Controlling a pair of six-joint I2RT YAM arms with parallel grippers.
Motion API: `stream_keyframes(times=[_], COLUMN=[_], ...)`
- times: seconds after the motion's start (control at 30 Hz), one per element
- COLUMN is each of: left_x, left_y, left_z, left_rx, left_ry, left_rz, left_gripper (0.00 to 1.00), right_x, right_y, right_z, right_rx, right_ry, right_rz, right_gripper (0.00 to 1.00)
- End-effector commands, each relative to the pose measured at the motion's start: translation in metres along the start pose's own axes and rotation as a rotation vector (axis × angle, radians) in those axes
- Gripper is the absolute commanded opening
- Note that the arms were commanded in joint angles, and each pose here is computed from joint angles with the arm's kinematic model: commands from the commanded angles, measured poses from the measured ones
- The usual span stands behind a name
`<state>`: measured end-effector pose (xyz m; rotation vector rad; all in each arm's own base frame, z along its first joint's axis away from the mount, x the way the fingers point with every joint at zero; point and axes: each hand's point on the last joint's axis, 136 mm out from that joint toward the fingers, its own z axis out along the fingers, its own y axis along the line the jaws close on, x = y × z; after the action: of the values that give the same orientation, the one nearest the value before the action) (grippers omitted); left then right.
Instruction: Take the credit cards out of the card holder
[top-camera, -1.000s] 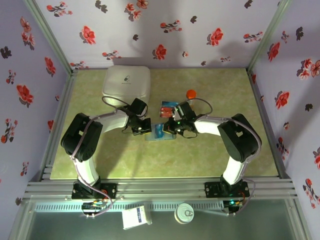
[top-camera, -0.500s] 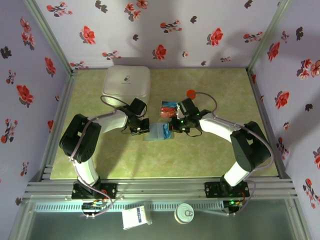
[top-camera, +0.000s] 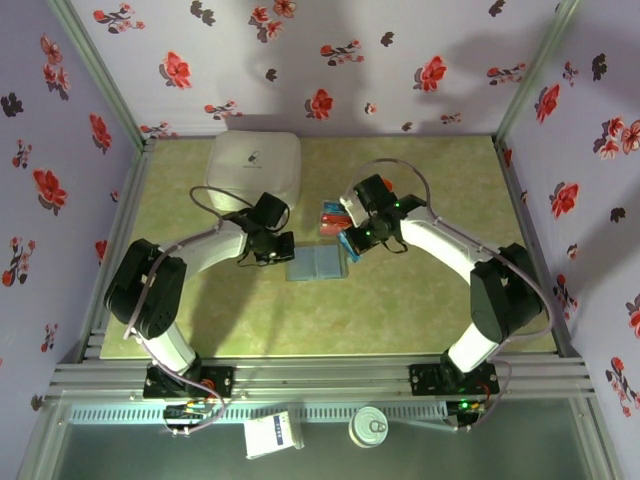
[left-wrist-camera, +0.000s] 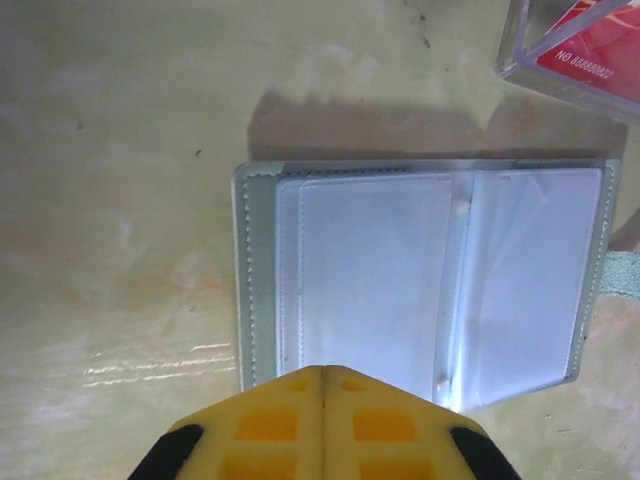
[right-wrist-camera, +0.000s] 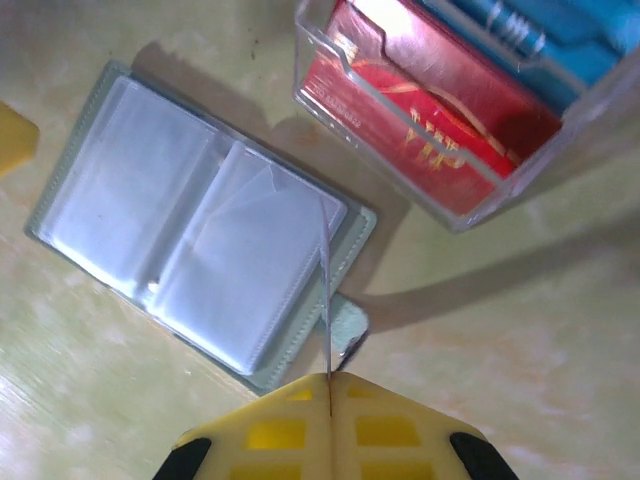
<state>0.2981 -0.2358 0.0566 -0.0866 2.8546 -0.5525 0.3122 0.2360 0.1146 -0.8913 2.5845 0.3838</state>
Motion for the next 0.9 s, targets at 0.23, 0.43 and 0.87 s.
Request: stream_keyframes(times=[0.23, 0.43, 0.87], left_x=[0.013, 0.017, 0.028], left_y=[0.036, 0.05, 0.066], left_z=[-0.013, -0.018, -0.026], left_rx=[-0.068, -0.08, -0.136], left_ry=[-0.014, -0.026, -0.018], left_rz=[-0.013, -0.041, -0.04], left_gripper=[0.04, 0.04, 0.05], right_x=[-0.021, -0.052, -0.08], right_y=[-0.022, -0.033, -0.056], right_z=[-0.01, -0.008, 0.017], right_rx=[-0.011, -0.051, -0.105], right_ry=[0.155, 0.166, 0.252], right_rz=[-0.444, -0.525, -0.638], right_gripper=[0.0, 0.0, 0.0])
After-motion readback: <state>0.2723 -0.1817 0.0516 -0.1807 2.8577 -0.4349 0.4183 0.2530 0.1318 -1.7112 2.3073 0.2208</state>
